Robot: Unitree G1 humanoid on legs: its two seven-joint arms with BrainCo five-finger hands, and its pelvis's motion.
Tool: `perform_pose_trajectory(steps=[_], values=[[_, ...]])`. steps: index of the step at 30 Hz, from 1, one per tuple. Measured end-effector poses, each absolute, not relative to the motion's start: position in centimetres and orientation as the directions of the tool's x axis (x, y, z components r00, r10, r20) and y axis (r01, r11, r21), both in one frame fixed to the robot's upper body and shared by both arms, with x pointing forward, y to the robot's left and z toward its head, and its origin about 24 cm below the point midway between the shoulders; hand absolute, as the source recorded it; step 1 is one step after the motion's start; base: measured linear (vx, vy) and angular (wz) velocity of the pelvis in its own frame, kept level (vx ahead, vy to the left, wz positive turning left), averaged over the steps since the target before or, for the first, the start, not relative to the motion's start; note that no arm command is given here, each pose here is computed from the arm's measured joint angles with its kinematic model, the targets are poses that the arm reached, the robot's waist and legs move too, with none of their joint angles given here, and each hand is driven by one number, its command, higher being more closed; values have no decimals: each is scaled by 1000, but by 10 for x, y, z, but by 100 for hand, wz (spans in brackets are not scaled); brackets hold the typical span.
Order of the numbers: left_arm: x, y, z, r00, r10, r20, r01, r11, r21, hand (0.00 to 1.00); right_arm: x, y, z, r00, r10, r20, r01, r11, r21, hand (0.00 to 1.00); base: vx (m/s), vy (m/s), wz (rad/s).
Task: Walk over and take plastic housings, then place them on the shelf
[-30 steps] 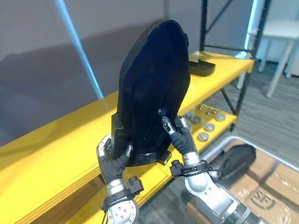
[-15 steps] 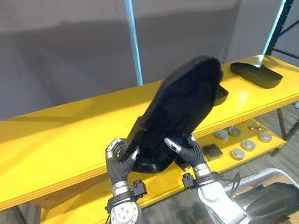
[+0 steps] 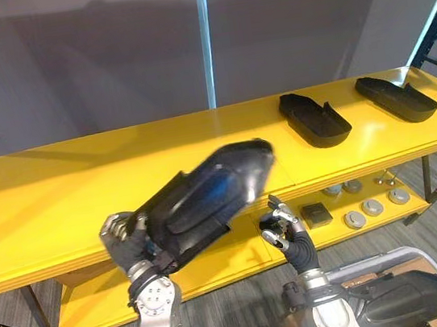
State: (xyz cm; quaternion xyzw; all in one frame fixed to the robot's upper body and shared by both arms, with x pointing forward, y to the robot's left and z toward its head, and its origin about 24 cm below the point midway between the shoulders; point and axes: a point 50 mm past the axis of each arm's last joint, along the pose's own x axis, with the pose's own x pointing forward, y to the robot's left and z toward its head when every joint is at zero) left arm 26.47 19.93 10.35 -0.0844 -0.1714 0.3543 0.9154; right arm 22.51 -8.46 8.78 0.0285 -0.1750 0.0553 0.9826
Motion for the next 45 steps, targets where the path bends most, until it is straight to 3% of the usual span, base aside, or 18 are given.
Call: perform_pose_trajectory(steps=[9,16,22,25,28,34,38,45], values=[[267,194,93,717,689,109,-588,681,-436,100,244,-80,122,873,85,480,-115,993,34,0,10,17,-2],[277,184,97,744,665,63,-542,656,-525,100,255,-78,121,873,77,481,-81,997,-14,0,-36,8,1],[293,189,114,683,729,50,-581,583,-568,100,248,-87,108,899,48,436,-48,999,-11,0,-84,26,-7],[310,202,130,611,791,29,-628,506,-591,100,226,-99,93,924,32,381,-28,999,-15,0,-68,12,-23],[322,218,145,548,836,18,-667,450,-594,100,205,-112,66,964,33,265,-17,998,-63,0,-48,0,-25],[344,220,167,523,852,-13,-693,416,-589,100,168,-129,19,997,68,28,-63,986,-154,0,-13,-1,-11],[354,239,189,486,874,-7,-710,390,-587,100,158,-128,8,995,89,-35,-93,984,-154,0,-58,3,-6],[349,285,221,362,932,-35,-714,253,-653,100,156,-127,2,993,105,-62,-113,982,-150,0,-5,24,-4]])
